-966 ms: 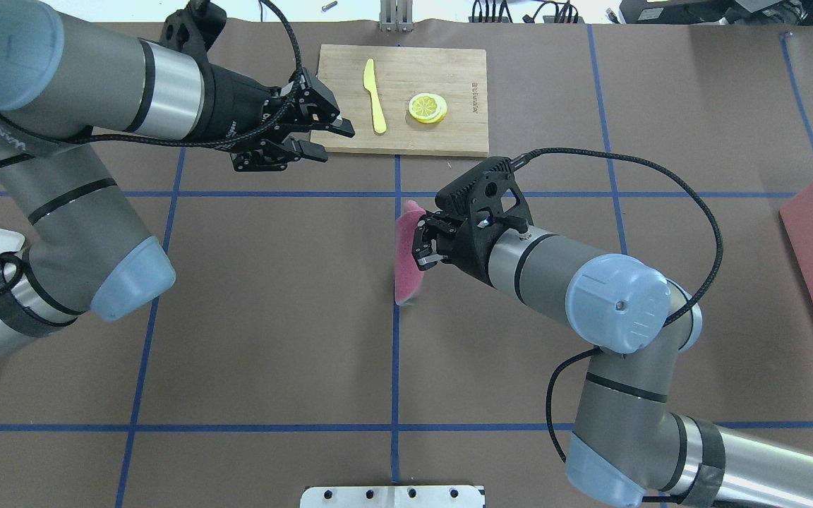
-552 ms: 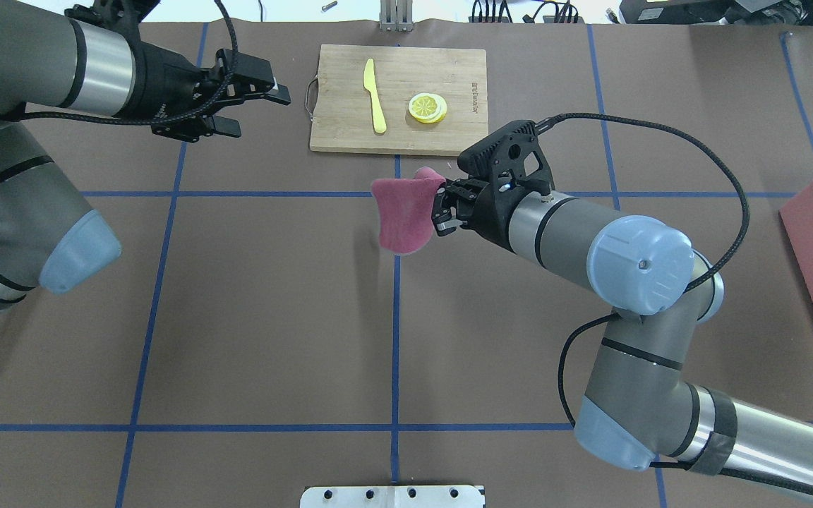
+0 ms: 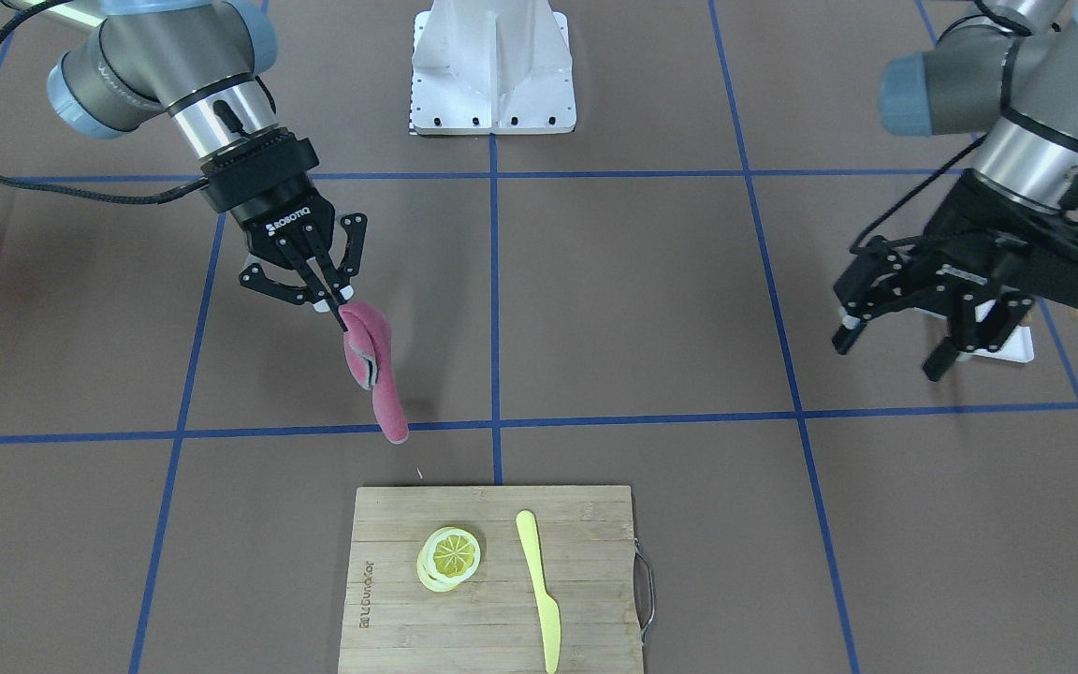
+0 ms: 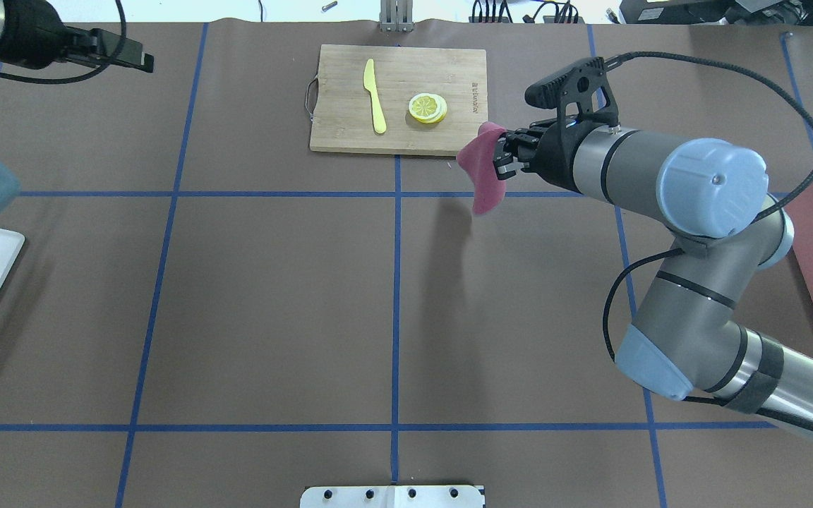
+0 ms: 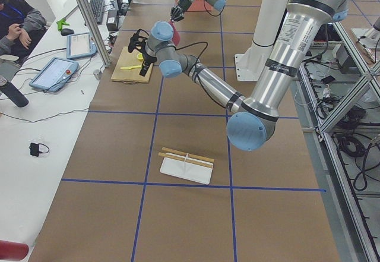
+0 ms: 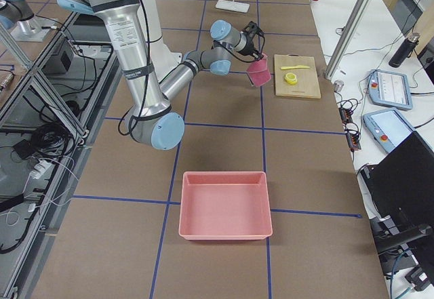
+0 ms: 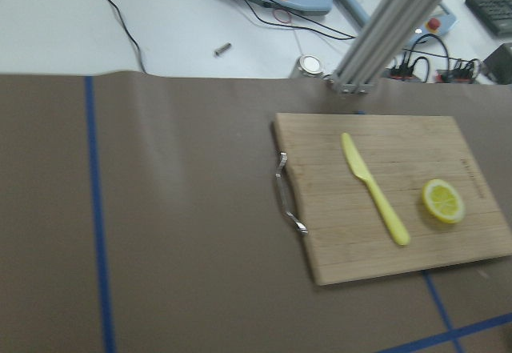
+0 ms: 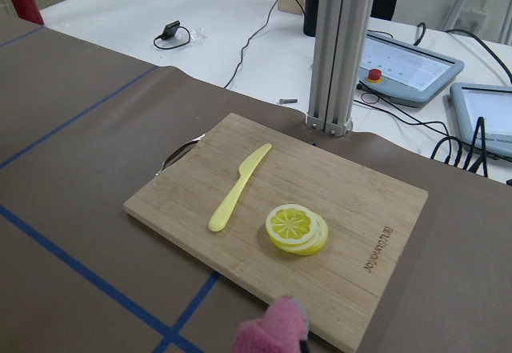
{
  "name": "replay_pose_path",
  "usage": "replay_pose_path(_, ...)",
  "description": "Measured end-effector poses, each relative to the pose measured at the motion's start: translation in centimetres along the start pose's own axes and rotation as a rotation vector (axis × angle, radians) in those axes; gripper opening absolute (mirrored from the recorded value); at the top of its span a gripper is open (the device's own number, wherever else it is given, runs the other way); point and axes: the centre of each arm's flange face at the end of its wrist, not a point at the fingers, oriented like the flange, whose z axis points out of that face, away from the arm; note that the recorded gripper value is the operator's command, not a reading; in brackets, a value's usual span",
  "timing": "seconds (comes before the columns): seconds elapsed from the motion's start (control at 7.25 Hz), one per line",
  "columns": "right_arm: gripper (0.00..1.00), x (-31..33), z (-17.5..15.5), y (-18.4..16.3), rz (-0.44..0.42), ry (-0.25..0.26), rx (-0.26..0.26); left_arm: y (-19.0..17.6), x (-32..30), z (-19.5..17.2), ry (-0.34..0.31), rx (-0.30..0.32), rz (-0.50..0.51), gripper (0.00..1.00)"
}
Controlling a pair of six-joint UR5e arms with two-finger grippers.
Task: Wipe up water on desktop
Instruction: 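Carry the towel with the right gripper and lower it onto the table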
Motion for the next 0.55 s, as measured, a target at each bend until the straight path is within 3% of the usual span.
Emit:
replay_pose_path(0.28,0.00,5.0,-0.3,-0.7,0.030,0.084,-0.090,-0.1,-11.8,-4.0,-0.190,-0.110,0.225,0.98)
replay_pose_path(0.55,0.00,12.3,-2.3,-1.5,0.111,0.179,-0.233,0.6,-24.0,-9.0,-0.305,-0.252,0.263,0.98)
